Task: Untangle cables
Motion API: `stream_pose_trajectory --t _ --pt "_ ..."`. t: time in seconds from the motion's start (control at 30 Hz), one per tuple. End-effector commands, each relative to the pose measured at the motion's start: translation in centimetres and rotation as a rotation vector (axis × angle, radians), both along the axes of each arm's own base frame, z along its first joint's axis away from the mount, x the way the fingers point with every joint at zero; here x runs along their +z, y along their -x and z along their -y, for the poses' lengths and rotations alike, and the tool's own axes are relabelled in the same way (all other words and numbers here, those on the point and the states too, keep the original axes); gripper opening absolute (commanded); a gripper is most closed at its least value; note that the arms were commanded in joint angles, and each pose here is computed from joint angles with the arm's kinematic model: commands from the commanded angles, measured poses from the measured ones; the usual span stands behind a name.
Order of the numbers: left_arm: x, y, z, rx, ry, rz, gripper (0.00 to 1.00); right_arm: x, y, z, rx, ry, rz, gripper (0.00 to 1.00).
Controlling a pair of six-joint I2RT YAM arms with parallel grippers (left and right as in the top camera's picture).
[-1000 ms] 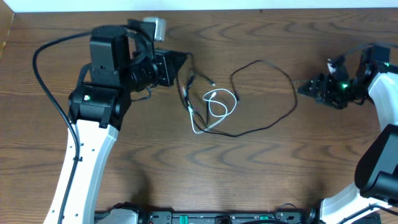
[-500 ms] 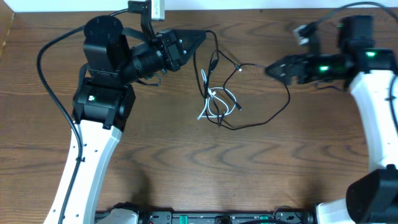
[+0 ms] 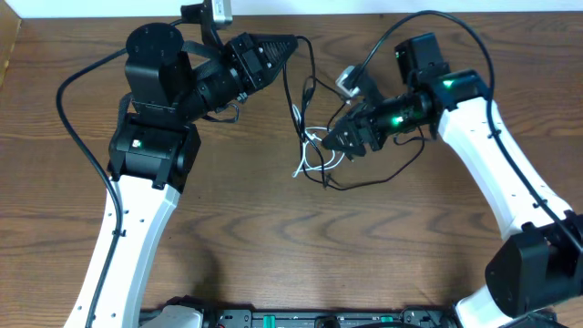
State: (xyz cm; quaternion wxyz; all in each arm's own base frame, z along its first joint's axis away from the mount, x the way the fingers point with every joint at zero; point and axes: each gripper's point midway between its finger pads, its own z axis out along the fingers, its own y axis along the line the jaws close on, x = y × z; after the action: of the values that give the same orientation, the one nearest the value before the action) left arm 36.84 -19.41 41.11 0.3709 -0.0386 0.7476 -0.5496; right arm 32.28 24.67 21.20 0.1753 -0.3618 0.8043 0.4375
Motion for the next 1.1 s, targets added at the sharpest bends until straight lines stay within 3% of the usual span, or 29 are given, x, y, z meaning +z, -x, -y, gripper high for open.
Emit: stream_pose_trajectory --t 0.0,0.33,0.47,0.6,0.7,0.77,0.9,1.07 --pt "0.9 -0.2 -0.1 0.015 0.013 0.012 0.08 0.6 1.3 -1.4 0.117 -0.087 0.053 0.63" --pt "0.8 -0.2 -0.1 0.015 0.013 0.011 0.08 -1.0 2.3 -3.1 0.179 -0.101 0.067 0.5" --pt "0.8 -0.2 -0.1 0.014 0.013 0.01 0.07 -3.1 1.1 -3.6 0.146 -0.064 0.061 0.35" --pt "0.6 -0.2 -0.1 0.014 0.01 -0.001 0.07 -5.8 -1.1 -3.0 0.026 0.031 0.005 0.01" --pt "0.0 -0.1 -0.2 0.01 -0.034 0.016 0.07 -5.9 -2.5 -1.5 -0.066 0.059 -0.025 0.01" --pt "-1.0 -0.2 -0.5 0.012 -0.1 0.043 0.07 -5.6 -4.0 0.3 -0.174 0.082 -0.055 0.01" --pt "-2.7 -0.7 -1.9 0.054 -0.184 0.034 0.07 -7.6 -7.8 8.3 -0.605 0.301 -0.176 0.01" --pt "-2.6 -1.4 -3.8 0.101 -0.187 0.036 0.08 -11.2 -7.8 19.1 -1.035 0.604 -0.295 0.01"
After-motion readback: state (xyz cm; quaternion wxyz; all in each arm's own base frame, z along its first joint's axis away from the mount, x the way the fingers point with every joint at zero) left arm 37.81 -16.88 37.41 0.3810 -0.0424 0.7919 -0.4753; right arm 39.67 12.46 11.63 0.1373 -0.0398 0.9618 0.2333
